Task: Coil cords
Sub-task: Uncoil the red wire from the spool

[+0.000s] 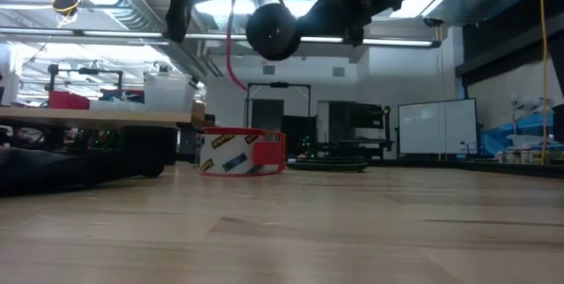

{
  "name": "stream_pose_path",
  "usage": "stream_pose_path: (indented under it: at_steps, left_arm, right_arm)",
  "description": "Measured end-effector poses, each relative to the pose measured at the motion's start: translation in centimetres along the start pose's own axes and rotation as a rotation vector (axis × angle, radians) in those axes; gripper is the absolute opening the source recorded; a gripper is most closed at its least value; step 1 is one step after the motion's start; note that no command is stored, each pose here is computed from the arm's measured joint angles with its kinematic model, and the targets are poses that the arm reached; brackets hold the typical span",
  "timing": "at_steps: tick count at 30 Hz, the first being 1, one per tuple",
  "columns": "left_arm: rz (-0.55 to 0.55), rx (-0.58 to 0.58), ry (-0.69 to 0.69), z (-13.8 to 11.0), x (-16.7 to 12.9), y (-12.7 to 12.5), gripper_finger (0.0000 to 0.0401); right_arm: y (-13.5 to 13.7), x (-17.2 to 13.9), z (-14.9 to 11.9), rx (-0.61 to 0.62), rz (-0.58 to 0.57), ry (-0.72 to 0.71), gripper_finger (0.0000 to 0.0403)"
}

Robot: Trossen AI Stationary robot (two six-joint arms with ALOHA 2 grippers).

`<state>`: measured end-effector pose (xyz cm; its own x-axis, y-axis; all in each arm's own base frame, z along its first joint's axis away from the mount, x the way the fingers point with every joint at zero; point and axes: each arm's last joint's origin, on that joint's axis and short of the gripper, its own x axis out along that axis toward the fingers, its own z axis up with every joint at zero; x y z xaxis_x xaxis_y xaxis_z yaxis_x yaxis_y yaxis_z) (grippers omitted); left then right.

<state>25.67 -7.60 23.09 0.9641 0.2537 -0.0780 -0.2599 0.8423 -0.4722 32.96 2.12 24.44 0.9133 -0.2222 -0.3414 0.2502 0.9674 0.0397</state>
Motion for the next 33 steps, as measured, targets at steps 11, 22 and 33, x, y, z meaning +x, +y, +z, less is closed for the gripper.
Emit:
stream_pose_path:
  at_steps: [11,22,33]
  left_arm:
    - [-0.040,0.041,0.035,-1.2,3.2,-1.4,0.0001]
    - [0.200,0.057,0.196,-4.7,2.6,-0.5,0.0000]
    - [0.487,0.044,0.153,-3.2,-0.3,1.3,0.0000]
  right_arm:
    - [-1.6,0.3,1.5,0.061,-0.098,-0.139,0.0001]
    - [-2.4,-1.8,2.2,0.041,0.013,-0.052,0.0001]
    - [-1.7,-3.6,-0.3,0.025,0.162,0.287,0.0001]
